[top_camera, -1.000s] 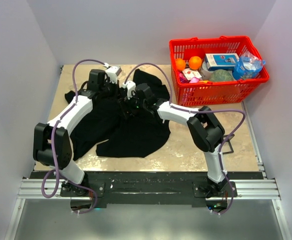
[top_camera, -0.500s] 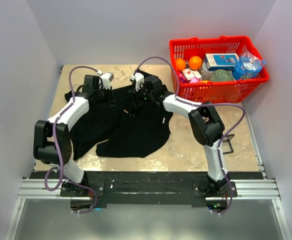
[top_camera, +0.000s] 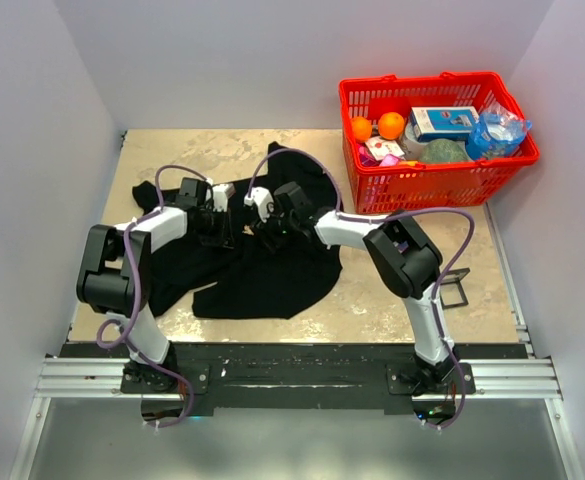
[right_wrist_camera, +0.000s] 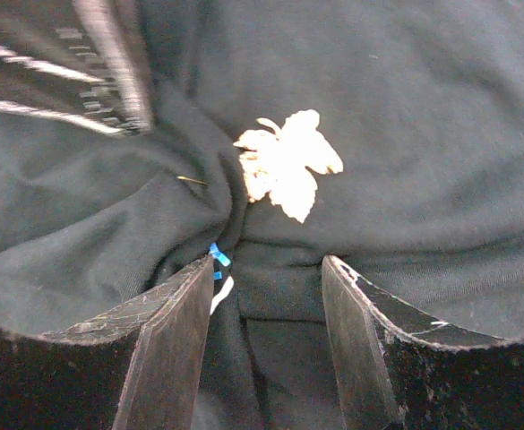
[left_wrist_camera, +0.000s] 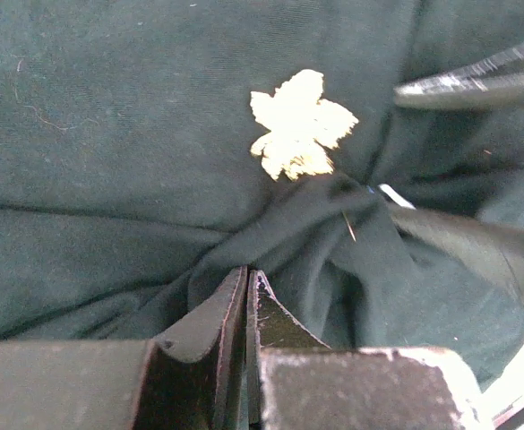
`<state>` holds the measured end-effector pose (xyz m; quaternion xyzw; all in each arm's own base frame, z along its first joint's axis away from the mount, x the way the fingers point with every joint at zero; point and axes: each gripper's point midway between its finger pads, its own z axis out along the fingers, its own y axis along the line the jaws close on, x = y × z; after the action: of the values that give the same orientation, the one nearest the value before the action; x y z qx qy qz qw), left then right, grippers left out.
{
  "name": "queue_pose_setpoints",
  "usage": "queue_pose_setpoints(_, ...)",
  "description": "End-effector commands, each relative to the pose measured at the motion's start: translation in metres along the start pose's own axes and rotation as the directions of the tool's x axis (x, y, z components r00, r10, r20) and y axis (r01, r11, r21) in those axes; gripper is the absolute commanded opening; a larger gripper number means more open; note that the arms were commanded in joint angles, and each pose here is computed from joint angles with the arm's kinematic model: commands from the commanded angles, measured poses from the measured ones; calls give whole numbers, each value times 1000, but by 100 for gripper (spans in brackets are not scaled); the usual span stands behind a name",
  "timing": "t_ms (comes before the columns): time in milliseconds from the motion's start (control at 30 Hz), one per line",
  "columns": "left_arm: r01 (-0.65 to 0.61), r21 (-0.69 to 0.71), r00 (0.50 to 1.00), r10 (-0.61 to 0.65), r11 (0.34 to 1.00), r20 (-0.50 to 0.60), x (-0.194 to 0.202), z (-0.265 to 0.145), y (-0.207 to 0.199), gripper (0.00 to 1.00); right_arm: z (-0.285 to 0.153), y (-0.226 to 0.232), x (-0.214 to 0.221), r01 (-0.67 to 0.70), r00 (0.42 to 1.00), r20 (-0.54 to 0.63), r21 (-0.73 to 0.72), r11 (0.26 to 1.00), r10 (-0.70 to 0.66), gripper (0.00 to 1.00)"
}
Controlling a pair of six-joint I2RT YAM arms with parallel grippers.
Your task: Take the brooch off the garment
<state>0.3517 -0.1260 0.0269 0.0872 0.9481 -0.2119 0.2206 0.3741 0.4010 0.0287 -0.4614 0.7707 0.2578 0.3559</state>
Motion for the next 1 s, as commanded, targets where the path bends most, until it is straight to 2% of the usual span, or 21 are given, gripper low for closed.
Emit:
queue_pose_setpoints(0,16,16,998,-15,1000,-53,16,8,1,8,-12,20,-10,59,998,13,-37,998,-59,57)
queue_pose_setpoints(100,14,-6,996,-14,1000,-83,21,13,7,7,-16,9,-24,58,998,37,-4,998,-58,57)
queue_pose_setpoints(200,7,-23,995,-9,1000,-99,26,15,12,6,-28,-20,-51,34,995,98,36,999,-37,57)
queue_pose_setpoints(367,-1,-32,994,-3,999,-106,34,15,15,3,-35,-43,-84,35,985,169,17,999,-38,57)
queue_pose_setpoints(433,-6,-34,995,2,999,-102,35,14,15,1,-26,-48,-76,33,989,148,3,999,-33,56)
queue_pose_setpoints(667,-18,-42,995,13,999,-100,34,15,17,0,-3,-41,-86,16,983,185,-101,995,3,53)
queue_pose_setpoints(967,-26,-55,995,21,998,-98,32,13,19,0,10,-23,-53,-61,990,115,-203,977,86,52)
